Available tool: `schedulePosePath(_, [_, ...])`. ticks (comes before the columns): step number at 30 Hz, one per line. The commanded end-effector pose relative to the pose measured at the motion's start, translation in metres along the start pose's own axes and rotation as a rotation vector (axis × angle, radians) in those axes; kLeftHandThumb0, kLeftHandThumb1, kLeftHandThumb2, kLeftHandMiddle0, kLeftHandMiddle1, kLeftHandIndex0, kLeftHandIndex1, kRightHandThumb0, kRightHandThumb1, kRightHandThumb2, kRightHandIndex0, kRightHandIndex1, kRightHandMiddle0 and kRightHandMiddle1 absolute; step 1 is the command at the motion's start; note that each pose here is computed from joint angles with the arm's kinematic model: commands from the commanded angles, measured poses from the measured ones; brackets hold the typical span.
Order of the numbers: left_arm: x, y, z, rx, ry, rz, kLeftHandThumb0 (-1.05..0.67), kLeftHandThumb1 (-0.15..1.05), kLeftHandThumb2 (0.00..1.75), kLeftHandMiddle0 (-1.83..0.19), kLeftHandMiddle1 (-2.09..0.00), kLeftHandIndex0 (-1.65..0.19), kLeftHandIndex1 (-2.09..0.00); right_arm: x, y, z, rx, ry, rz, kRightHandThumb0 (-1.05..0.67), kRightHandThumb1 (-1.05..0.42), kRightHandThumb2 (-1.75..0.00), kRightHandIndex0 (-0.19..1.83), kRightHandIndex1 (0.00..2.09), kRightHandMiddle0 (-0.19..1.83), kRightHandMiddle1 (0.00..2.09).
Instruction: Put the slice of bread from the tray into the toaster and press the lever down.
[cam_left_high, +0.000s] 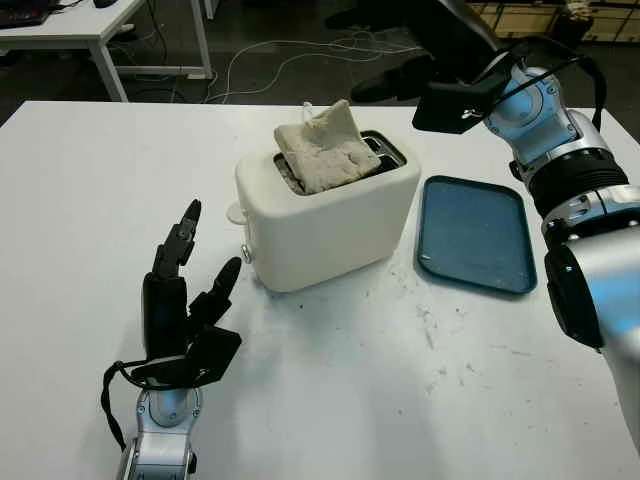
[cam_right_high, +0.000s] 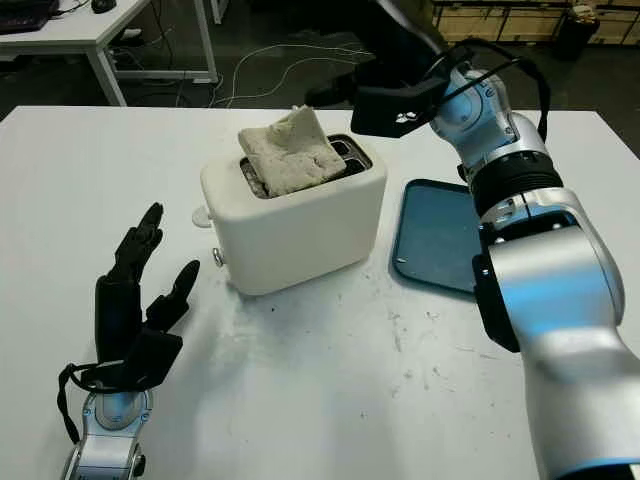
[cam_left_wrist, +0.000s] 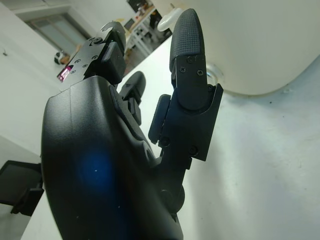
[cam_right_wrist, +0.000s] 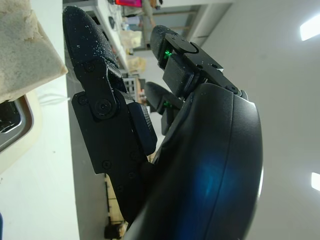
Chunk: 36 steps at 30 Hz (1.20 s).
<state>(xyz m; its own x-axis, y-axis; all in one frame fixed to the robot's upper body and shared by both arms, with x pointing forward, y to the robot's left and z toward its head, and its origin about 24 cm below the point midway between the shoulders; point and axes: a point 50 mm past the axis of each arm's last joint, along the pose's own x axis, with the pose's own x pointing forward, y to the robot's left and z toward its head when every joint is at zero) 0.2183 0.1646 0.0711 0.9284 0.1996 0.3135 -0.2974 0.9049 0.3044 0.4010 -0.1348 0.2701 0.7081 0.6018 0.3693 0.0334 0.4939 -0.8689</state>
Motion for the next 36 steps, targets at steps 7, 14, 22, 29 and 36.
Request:
schedulePosePath(7, [0.003,-0.001,-0.001,0.004,-0.002,-0.002,-0.67,0.92,0.37,-0.13,-0.56,-0.32,0.00,0.006,-0.011,-0.002,0.009,0.067,0.019,-0.81,-0.86,0.00,0.38,0.89,0.75,0.02])
schedulePosePath(14, [0.001,-0.003,-0.001,-0.012,-0.002,0.000,-0.65,0.92,0.37,-0.13,-0.57,-0.32,0.00,0.014,-0.004,-0.004,0.055,0.159,0.155,-0.73,-0.79,0.00,0.40,0.76,0.73,0.00])
schedulePosePath(22, [-0.002,-0.005,0.000,-0.015,-0.003,-0.004,-0.64,0.92,0.37,-0.13,-0.57,-0.32,0.00,0.010,0.005,-0.010,0.086,0.192,0.187,-0.75,-0.80,-0.01,0.37,0.76,0.71,0.00])
schedulePosePath(29, [-0.002,-0.010,0.000,-0.026,0.004,-0.017,-0.64,0.92,0.37,-0.12,-0.56,-0.32,0.00,-0.005,0.006,-0.024,0.165,0.228,0.147,-0.72,-0.82,-0.01,0.34,0.77,0.69,0.00])
schedulePosePath(36, [-0.001,-0.019,-0.003,-0.038,0.008,-0.025,-0.64,0.92,0.37,-0.12,-0.57,-0.32,0.00,-0.058,0.026,-0.050,0.435,0.169,-0.095,-0.63,-0.86,0.00,0.47,0.46,0.68,0.00])
